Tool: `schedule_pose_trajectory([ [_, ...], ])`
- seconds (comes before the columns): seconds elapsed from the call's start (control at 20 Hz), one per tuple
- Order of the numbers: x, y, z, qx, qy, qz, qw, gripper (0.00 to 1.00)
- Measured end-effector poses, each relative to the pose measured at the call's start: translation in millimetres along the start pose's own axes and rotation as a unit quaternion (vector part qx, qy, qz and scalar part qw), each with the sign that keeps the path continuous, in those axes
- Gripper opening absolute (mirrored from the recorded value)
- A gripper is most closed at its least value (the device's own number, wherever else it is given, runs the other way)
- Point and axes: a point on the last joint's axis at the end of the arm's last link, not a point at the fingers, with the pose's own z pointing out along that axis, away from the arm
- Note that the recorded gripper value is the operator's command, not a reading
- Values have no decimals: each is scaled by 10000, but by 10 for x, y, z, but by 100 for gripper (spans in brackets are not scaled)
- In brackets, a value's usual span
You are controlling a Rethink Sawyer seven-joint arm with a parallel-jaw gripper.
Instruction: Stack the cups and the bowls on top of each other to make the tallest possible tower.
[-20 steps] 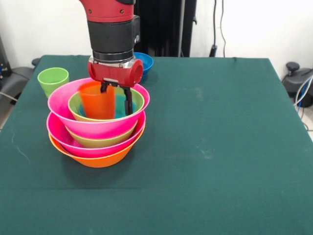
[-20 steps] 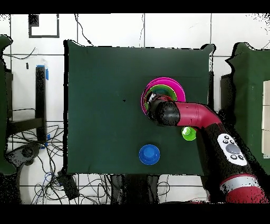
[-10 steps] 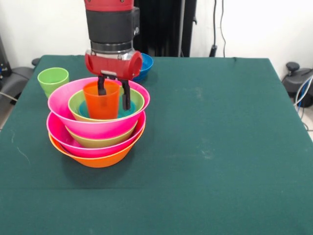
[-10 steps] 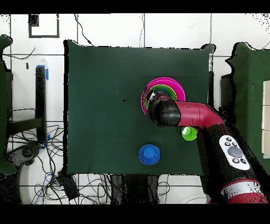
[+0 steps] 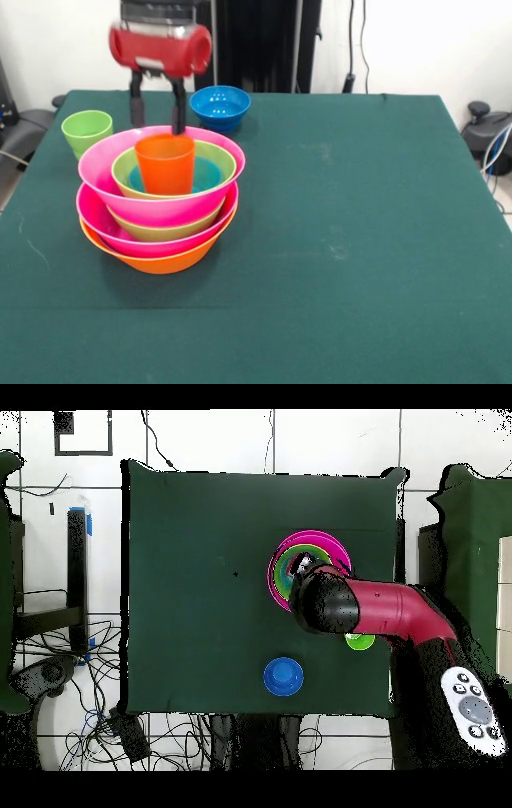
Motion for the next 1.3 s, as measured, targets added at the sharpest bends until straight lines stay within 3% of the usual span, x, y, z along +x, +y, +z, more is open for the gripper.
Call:
schedule_pose_trajectory([
  [0.15,-78,-92,-315,125,45,178,9998,100],
  [0.55,-103,-122,-817,232,106,450,9987,100],
  [0.8,-33,-74,-968,189,125,568,9981,100],
  [1.3,221,-18,-939,139,404,668,9968,100],
])
